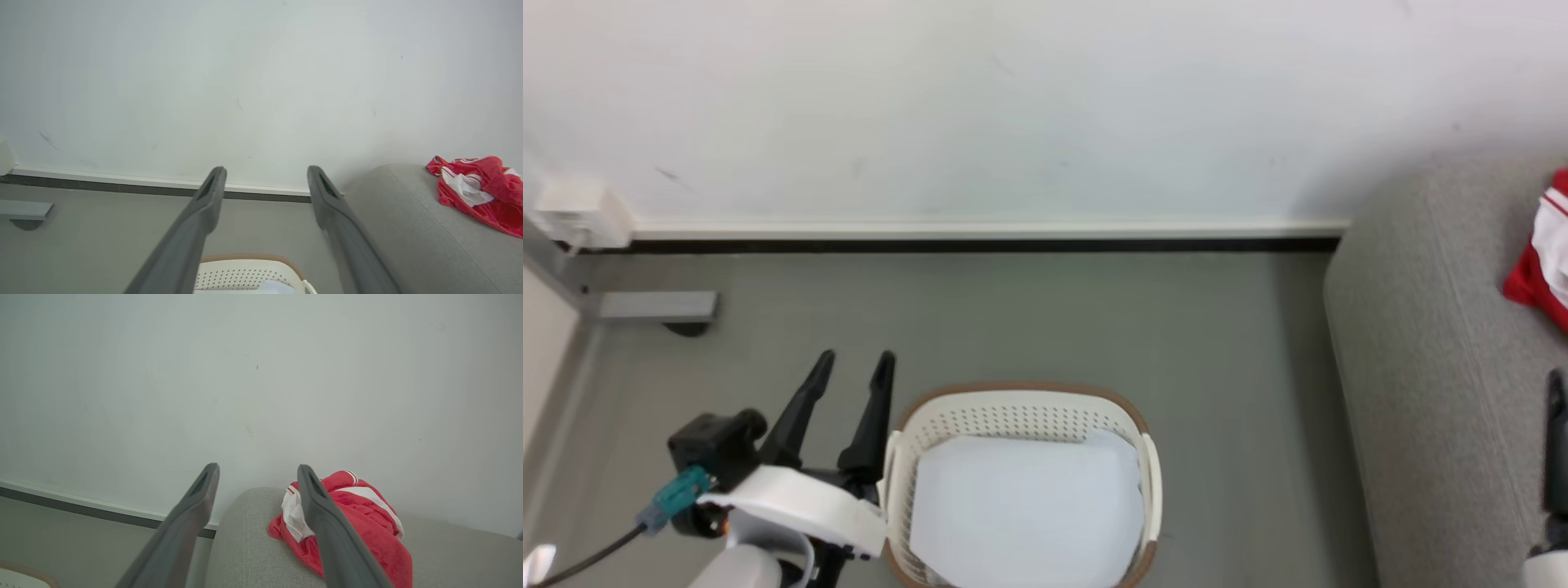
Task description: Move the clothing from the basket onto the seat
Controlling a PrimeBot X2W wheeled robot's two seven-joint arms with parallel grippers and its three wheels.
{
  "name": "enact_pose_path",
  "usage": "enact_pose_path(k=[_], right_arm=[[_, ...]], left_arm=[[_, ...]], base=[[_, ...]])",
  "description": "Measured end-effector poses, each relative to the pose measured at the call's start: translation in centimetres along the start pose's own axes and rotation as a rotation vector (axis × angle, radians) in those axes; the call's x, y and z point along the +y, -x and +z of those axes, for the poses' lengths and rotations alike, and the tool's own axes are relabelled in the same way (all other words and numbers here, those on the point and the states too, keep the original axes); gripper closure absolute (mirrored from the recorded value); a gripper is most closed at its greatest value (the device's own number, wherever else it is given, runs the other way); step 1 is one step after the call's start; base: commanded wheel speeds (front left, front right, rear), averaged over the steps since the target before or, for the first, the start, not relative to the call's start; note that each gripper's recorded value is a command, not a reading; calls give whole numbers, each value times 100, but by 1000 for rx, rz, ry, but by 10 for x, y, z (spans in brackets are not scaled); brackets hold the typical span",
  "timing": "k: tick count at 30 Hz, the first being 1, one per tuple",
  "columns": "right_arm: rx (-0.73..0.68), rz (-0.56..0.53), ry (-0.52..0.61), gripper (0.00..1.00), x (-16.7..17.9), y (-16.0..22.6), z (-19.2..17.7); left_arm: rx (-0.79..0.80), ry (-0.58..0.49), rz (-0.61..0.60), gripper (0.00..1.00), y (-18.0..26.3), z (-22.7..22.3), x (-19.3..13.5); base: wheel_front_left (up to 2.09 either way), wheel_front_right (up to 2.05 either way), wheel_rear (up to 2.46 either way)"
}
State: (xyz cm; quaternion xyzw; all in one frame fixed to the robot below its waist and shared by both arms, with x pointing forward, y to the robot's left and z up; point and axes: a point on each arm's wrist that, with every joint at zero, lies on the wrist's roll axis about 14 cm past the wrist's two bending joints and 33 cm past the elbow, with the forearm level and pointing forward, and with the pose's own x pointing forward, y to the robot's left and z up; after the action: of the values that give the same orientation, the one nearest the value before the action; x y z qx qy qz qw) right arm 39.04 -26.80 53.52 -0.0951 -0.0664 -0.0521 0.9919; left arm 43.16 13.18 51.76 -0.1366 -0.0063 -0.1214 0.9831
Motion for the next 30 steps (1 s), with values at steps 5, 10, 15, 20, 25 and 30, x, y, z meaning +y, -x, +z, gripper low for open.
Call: enact_pose_path(k=[5, 10, 15, 20, 25, 30], right_arm=[[40, 79, -69, 0, 39, 14, -13], [93, 137, -131, 0, 69, 30, -27], [105, 134, -166, 0, 73, 45, -28], [116, 99, -201, 0, 64, 58, -30], [122, 96, -210, 0, 64, 62, -32], [123, 98, -213, 0, 65, 63, -32]], left_arm=[[-41, -33, 128, 0, 25, 9, 29], [-35, -78, 222, 0, 55, 3, 50], [7, -95, 252, 0, 81, -14, 56], [1, -131, 272, 0, 93, -13, 61], [-17, -130, 258, 0, 92, -10, 57], [-26, -134, 238, 0, 90, -9, 52]], base=[[0, 0, 0], [0, 0, 0], [0, 0, 0], [0, 0, 0], [0, 0, 0], [0, 0, 0]])
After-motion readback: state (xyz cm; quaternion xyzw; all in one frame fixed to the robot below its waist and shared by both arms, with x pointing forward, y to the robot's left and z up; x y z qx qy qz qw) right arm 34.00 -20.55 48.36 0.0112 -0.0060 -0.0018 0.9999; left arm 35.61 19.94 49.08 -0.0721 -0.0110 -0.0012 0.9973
